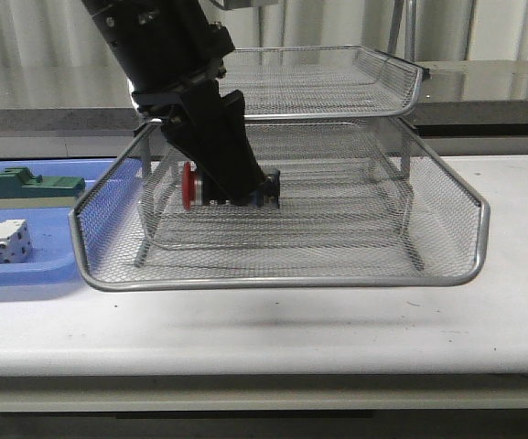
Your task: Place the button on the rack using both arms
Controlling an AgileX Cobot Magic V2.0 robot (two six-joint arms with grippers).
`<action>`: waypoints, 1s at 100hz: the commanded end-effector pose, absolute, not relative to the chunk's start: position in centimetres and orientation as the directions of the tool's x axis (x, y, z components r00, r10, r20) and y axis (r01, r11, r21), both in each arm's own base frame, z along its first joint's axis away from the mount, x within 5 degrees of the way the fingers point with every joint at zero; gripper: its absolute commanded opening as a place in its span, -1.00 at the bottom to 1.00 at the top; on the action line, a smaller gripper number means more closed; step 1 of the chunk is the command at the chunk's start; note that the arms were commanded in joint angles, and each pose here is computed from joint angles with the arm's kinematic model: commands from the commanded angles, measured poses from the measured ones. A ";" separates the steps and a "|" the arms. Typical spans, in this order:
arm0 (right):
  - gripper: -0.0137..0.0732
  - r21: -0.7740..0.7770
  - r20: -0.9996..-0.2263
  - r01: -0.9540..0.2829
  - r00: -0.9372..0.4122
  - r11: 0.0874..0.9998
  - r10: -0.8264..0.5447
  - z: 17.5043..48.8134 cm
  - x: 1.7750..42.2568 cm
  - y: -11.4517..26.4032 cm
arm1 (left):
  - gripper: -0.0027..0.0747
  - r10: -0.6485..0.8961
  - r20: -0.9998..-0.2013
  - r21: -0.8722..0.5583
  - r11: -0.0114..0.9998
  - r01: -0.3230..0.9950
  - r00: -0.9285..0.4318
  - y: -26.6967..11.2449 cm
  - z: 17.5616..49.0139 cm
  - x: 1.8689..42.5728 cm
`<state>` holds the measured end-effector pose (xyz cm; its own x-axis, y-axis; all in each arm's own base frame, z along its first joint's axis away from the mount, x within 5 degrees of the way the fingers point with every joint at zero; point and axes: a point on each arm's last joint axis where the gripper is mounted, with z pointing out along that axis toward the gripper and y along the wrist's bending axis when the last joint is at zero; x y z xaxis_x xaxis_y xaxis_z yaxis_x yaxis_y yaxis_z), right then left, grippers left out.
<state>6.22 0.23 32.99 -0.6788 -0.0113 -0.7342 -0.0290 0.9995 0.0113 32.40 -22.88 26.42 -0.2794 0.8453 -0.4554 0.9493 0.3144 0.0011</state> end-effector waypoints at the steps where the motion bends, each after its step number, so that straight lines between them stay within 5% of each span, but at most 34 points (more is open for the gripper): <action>1: -0.85 0.003 -0.786 -0.022 -0.618 1.000 -0.012 34.4 6.5 0.1 | 0.28 0.798 -0.543 0.036 0.333 0.942 -0.261 -23.2 29.4 31.9; 47: -0.85 0.003 -0.786 -0.022 -0.618 1.000 -0.012 34.4 6.5 0.1 | 0.27 0.738 -0.598 0.001 0.391 0.920 -0.313 -21.7 32.7 30.6; 100: -0.85 0.003 -0.786 -0.022 -0.618 1.000 -0.012 34.4 6.5 0.1 | 0.27 0.559 -0.671 0.036 0.682 0.730 -0.488 -8.5 40.5 27.5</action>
